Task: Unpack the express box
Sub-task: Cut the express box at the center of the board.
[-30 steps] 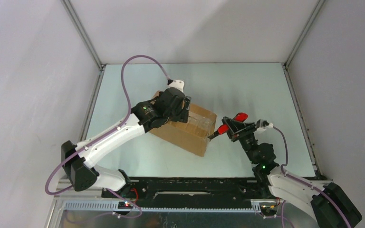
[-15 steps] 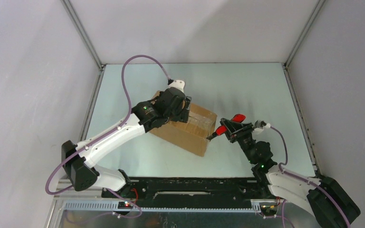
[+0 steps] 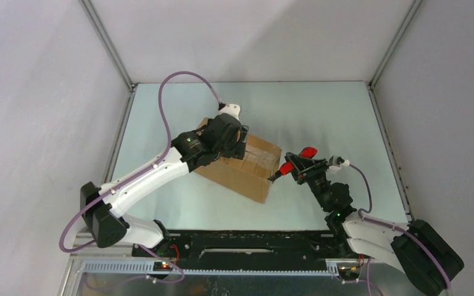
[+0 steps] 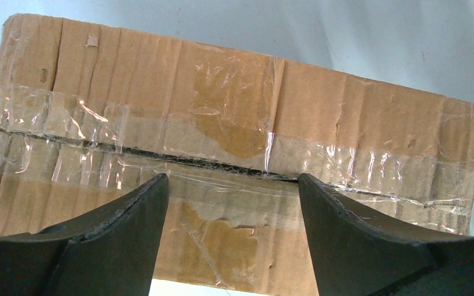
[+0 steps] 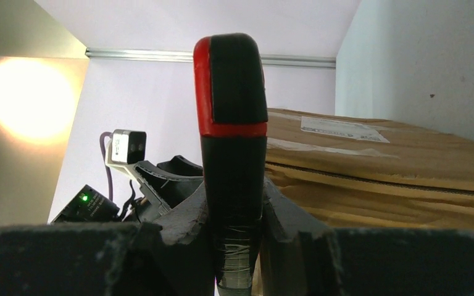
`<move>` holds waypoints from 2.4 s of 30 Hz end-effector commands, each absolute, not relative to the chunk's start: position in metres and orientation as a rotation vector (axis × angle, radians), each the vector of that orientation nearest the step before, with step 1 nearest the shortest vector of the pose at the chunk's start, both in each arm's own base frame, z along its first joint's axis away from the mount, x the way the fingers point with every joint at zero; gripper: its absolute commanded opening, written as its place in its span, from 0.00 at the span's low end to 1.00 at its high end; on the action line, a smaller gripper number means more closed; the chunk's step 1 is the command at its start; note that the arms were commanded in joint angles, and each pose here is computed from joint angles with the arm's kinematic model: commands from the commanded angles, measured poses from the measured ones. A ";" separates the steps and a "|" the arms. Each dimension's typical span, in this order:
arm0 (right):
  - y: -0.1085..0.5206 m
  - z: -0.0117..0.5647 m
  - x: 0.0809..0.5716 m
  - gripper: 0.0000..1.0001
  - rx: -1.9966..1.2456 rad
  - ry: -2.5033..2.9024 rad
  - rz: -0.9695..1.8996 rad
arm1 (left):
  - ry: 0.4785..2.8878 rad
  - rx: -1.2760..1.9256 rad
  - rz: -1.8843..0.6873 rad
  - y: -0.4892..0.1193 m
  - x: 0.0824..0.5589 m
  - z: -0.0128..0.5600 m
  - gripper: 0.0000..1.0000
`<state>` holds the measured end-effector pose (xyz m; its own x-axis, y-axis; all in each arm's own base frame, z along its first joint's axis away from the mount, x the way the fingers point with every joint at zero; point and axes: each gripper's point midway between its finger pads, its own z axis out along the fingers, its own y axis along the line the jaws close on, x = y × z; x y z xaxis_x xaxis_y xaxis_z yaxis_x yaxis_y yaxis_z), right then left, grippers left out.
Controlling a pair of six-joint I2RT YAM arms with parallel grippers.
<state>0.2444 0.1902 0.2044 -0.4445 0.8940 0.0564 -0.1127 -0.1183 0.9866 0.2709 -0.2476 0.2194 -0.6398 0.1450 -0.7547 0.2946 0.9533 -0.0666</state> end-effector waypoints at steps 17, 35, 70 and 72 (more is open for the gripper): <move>0.153 0.173 0.245 0.00 1.123 1.248 1.547 | 2.394 0.404 -0.284 -0.260 0.245 0.184 0.78; 0.150 0.174 0.253 0.00 1.166 1.175 1.478 | 2.431 0.513 -0.302 -0.263 0.234 0.174 0.74; 0.192 0.212 0.243 0.00 1.009 1.167 1.535 | 2.484 0.691 -0.421 -0.290 0.216 0.167 0.68; 0.177 0.215 0.253 0.00 1.064 1.109 1.529 | 2.490 0.706 -0.405 -0.289 0.213 0.164 0.68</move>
